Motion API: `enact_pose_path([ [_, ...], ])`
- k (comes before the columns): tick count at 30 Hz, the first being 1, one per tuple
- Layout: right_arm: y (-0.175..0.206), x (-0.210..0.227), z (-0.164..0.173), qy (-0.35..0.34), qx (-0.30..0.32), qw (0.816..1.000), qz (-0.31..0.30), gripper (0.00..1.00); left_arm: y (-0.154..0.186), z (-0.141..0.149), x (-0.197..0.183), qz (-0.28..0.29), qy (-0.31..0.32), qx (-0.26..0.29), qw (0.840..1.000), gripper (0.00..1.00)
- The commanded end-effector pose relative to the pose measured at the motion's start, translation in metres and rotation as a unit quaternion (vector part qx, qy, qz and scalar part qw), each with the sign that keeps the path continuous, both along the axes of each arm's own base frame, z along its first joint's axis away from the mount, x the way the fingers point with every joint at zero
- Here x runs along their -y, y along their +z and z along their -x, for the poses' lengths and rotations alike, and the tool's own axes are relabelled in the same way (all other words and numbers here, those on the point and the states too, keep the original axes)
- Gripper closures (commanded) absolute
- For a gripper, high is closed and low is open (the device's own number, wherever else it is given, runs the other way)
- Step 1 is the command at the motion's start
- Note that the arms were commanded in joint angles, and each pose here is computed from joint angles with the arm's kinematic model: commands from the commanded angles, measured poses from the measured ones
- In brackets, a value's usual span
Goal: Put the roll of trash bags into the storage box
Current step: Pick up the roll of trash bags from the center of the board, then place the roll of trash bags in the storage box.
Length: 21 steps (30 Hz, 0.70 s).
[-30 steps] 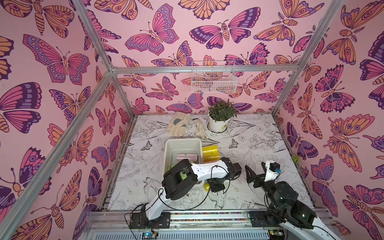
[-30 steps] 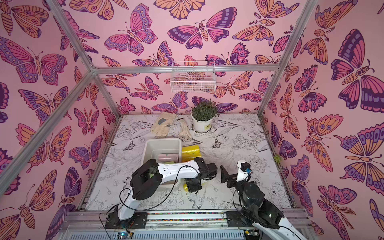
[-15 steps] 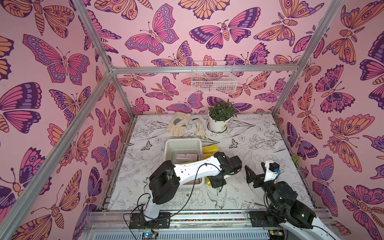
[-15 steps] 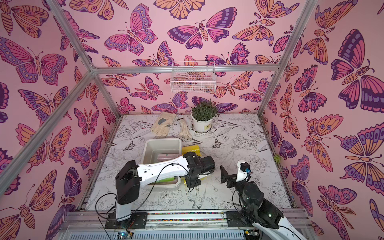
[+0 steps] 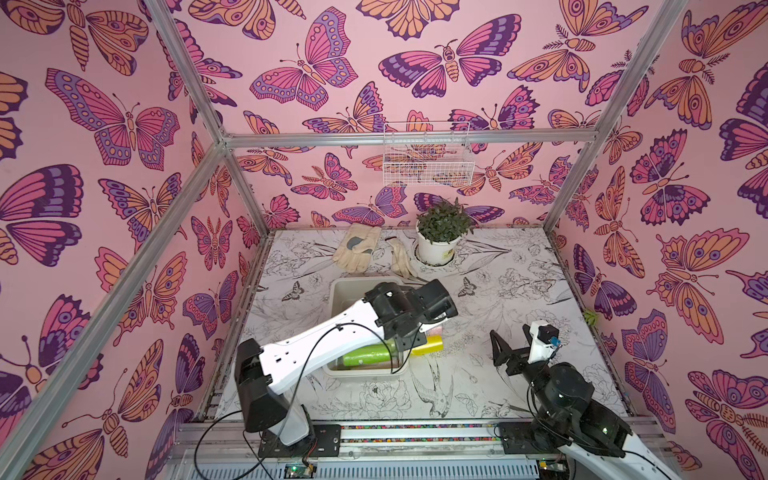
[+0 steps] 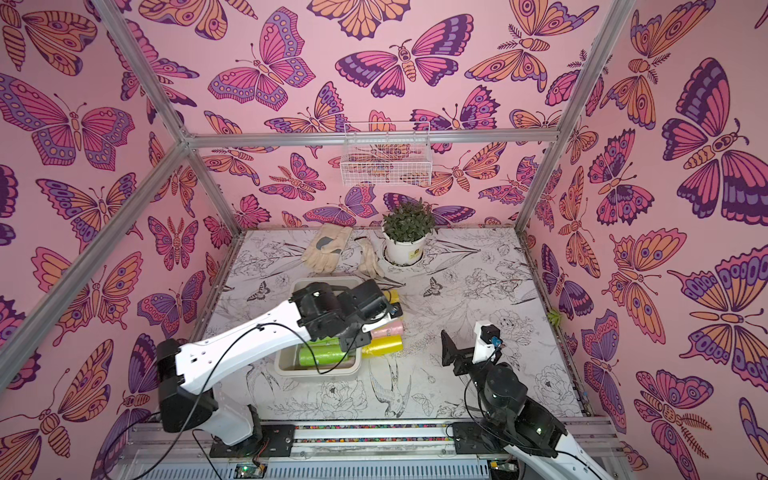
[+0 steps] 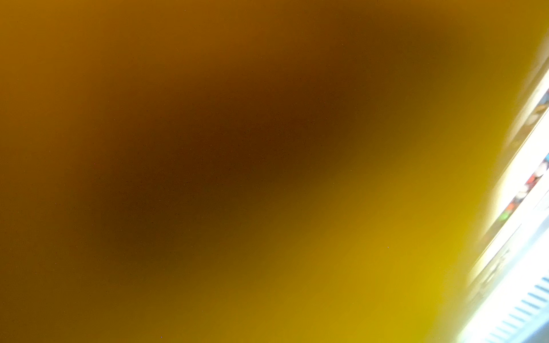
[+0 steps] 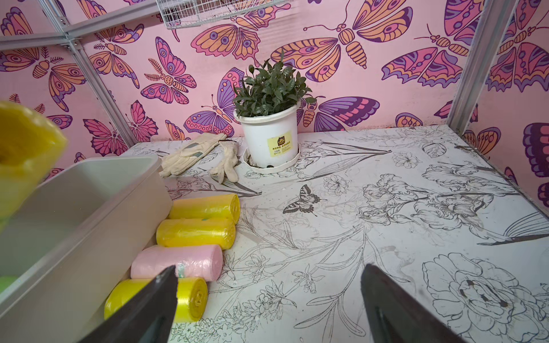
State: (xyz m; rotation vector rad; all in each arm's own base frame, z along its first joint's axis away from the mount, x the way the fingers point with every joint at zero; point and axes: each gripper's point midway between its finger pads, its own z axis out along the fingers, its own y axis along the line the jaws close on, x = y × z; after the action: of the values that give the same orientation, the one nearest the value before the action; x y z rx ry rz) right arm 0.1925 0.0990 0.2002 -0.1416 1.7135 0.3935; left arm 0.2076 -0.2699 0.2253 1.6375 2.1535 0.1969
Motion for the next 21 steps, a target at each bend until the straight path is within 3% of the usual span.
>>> enact_pose_path([
  [1, 0.003, 0.003, -0.002, -0.01, 0.006, 1.0, -0.011, 0.01, -0.009, 0.007, -0.031, -0.048, -0.033, 0.006, 0.998, 1.0],
  [5, 0.002, 0.004, -0.002, -0.013, 0.004, 1.0, -0.01, 0.01, -0.022, -0.008, -0.072, -0.113, -0.02, 0.072, 0.991, 1.0],
  [8, 0.002, 0.004, -0.002, -0.013, 0.005, 1.0, -0.011, 0.01, -0.036, -0.001, -0.096, -0.139, -0.034, 0.067, 0.988, 1.0],
  [17, 0.002, 0.003, -0.002, -0.014, 0.005, 1.0, -0.012, 0.01, -0.047, 0.024, -0.132, -0.098, -0.055, 0.061, 0.992, 1.0],
  [21, 0.001, 0.003, -0.002, -0.013, 0.004, 1.0, -0.012, 0.01, -0.059, 0.03, -0.139, -0.11, -0.066, 0.054, 0.99, 1.0],
])
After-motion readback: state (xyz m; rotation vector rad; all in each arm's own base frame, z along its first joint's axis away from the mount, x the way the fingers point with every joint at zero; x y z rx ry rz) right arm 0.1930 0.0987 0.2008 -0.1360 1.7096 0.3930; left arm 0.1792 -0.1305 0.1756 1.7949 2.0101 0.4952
